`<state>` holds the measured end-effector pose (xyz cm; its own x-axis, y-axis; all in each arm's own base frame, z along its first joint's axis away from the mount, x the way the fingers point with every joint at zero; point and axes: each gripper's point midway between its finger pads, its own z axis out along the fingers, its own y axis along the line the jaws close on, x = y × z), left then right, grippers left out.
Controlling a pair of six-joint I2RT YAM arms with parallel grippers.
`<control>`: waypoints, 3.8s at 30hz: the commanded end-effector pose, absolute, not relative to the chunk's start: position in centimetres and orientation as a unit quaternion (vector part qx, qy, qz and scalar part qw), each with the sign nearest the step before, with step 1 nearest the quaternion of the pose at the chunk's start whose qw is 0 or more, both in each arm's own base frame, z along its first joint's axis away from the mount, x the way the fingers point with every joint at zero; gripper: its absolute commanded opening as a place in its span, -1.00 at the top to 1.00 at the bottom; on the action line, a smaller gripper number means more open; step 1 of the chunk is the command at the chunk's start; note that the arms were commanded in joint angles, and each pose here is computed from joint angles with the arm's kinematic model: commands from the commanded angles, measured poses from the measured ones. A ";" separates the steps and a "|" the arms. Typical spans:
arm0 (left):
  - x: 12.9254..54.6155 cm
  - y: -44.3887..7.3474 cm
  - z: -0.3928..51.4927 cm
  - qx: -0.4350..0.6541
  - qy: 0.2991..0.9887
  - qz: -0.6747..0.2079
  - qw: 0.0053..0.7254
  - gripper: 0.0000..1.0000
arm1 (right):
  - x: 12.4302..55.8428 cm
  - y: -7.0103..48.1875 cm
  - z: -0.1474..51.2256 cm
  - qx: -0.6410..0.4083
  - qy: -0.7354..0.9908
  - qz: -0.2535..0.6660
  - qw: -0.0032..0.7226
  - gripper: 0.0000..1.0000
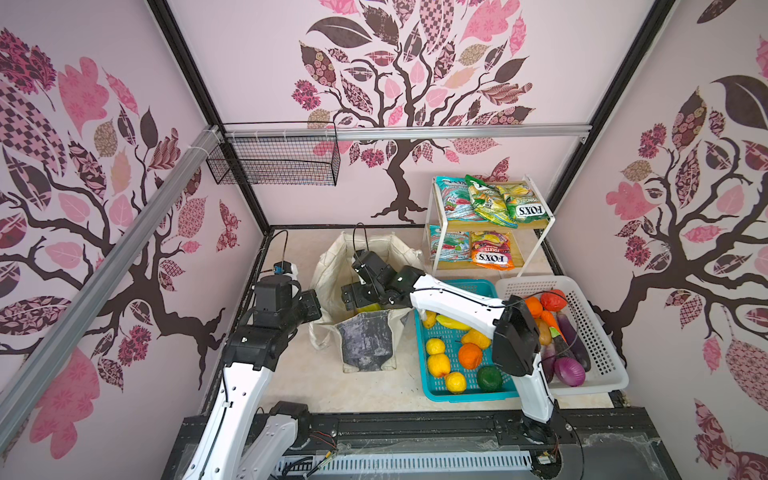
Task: Place the food into the grocery bag and tie it
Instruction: 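Carry the bananas with the right gripper over the tote and lower inside, then open the right gripper to drop the bananas and withdraw toward the basket, then grasp the orange in the teal basket with the right gripper and lift, then move the orange with the right gripper into the tote and lower it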
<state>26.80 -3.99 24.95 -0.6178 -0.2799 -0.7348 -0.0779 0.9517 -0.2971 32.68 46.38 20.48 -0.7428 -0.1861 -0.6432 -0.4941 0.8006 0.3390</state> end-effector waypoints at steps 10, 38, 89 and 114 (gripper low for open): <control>27.0 -4.1 24.8 -0.092 0.889 -0.119 0.432 1.00 | 26.4 38.7 33.6 -0.177 0.835 0.328 0.404 -1.00; 26.7 -2.2 24.9 -0.132 0.886 -0.082 0.438 1.00 | 22.2 16.4 14.9 -0.012 0.932 0.171 0.318 -0.99; 26.3 -1.8 25.5 -0.136 0.879 -0.075 0.450 1.00 | 20.4 15.7 6.8 -0.016 0.973 0.104 0.207 -0.16; 26.4 -2.4 25.4 -0.123 0.883 -0.085 0.444 1.00 | 26.4 26.4 30.0 -0.159 0.881 0.207 0.395 -0.13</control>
<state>26.21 -2.32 25.05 -0.5907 -0.3034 -0.7477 -0.1591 0.9522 -0.2608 25.86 24.30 28.30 -0.6760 -0.0667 -0.7338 -0.3849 0.8812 0.2744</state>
